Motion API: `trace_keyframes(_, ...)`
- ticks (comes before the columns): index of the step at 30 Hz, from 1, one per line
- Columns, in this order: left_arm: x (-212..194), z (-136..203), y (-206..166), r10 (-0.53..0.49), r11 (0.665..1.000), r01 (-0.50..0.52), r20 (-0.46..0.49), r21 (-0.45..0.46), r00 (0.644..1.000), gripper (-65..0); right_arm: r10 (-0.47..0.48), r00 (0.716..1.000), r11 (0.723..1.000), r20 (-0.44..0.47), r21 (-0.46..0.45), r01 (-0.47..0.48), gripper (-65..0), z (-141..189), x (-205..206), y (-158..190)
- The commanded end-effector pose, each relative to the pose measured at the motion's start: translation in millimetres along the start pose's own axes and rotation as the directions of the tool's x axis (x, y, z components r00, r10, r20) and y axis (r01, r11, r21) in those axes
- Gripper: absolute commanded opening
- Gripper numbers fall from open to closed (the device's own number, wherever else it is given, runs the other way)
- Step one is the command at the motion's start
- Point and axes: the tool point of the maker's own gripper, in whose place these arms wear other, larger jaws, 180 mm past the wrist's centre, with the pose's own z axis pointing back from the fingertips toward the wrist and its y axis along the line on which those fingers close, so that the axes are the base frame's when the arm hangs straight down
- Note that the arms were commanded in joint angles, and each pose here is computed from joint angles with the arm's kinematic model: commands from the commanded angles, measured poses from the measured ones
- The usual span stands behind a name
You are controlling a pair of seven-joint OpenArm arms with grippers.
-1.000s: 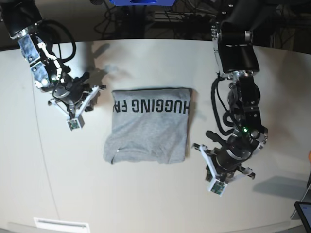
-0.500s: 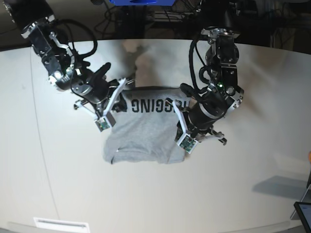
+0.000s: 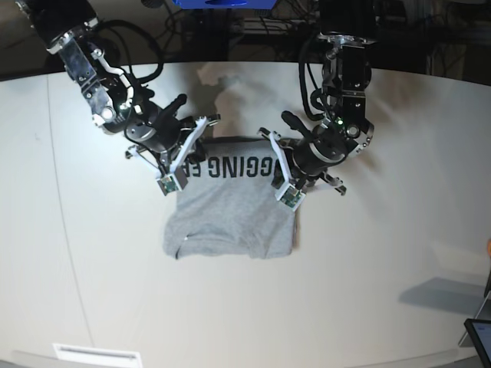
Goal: Fold the T-shirt properly
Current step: 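Grasp the printed edge with both grippers and straighten the bundle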
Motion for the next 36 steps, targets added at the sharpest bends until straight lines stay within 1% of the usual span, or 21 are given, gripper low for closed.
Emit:
trace_keyframes(1,4.3,0.3,5.7,-0.003,1.000,0.003,0.030,0.005,1.000,-65.0,-0.001,1.000,1.000,0.023,0.004,0.001,-64.0,-0.3,4.2,-1.0)
trace_keyframes(6,-19.4,-4.4,9.3,-0.002,1.000,0.002,-0.010,-0.006,1.000,-65.0,-0.040,0.999,0.999,-0.026,-0.035,0.039,-64.0,-12.0,-26.6,-16.5)
trace_keyframes(10,-25.2,-1.6,17.8,-0.019,1.000,0.020,-0.026,0.008,0.999,-65.0,-0.042,0.999,0.998,-0.026,-0.038,0.041,-64.0,-12.8,-27.5,-17.7)
trace_keyframes(12,-20.1,0.0,20.6,-0.024,1.000,0.024,-0.014,0.016,1.000,-65.0,-0.039,0.999,0.999,-0.023,-0.036,0.038,-64.0,-12.3,-25.3,-17.1)
trace_keyframes(15,-3.5,15.5,41.0,-0.025,0.996,0.022,0.035,0.084,0.999,-65.0,-0.028,1.000,0.999,0.002,-0.023,0.028,-64.0,-8.5,-15.3,-11.7)
trace_keyframes(19,23.4,37.8,63.6,-0.047,0.985,0.029,0.108,0.167,0.993,-65.0,-0.007,0.998,1.000,0.067,0.009,0.006,-64.0,2.5,7.5,1.3)
trace_keyframes(23,39.7,54.9,86.7,-0.056,0.970,0.031,0.099,0.240,0.994,-65.0,0.019,0.998,1.000,0.062,0.021,-0.021,-64.0,5.4,24.6,6.6)
trace_keyframes(26,49.9,69.3,94.9,-0.064,0.959,0.024,0.133,0.282,0.989,-65.0,0.033,0.992,0.998,0.118,0.049,-0.039,-64.0,12.3,45.9,19.6)
trace_keyframes(28,47.2,74.3,99.0,-0.057,0.955,0.015,0.133,0.298,0.989,-65.0,0.048,0.986,0.997,0.161,0.057,-0.058,-64.0,17.4,62.6,23.9)
trace_keyframes(31,38.7,79.3,106.8,-0.045,0.946,0.005,0.117,0.323,0.992,-65.0,0.064,0.980,0.996,0.188,0.050,-0.075,-63.8,17.9,76.3,22.4)
trace_keyframes(33,32.0,85.7,115.2,-0.027,0.938,-0.014,0.113,0.346,0.993,-65.0,0.072,0.979,0.995,0.191,0.049,-0.082,-63.8,15.7,80.6,22.3)
trace_keyframes(36,19.6,102.8,127.9,0.000,0.917,-0.044,0.109,0.396,0.994,-65.0,0.106,0.978,0.990,0.177,0.078,-0.121,-63.8,10.5,78.6,36.7)
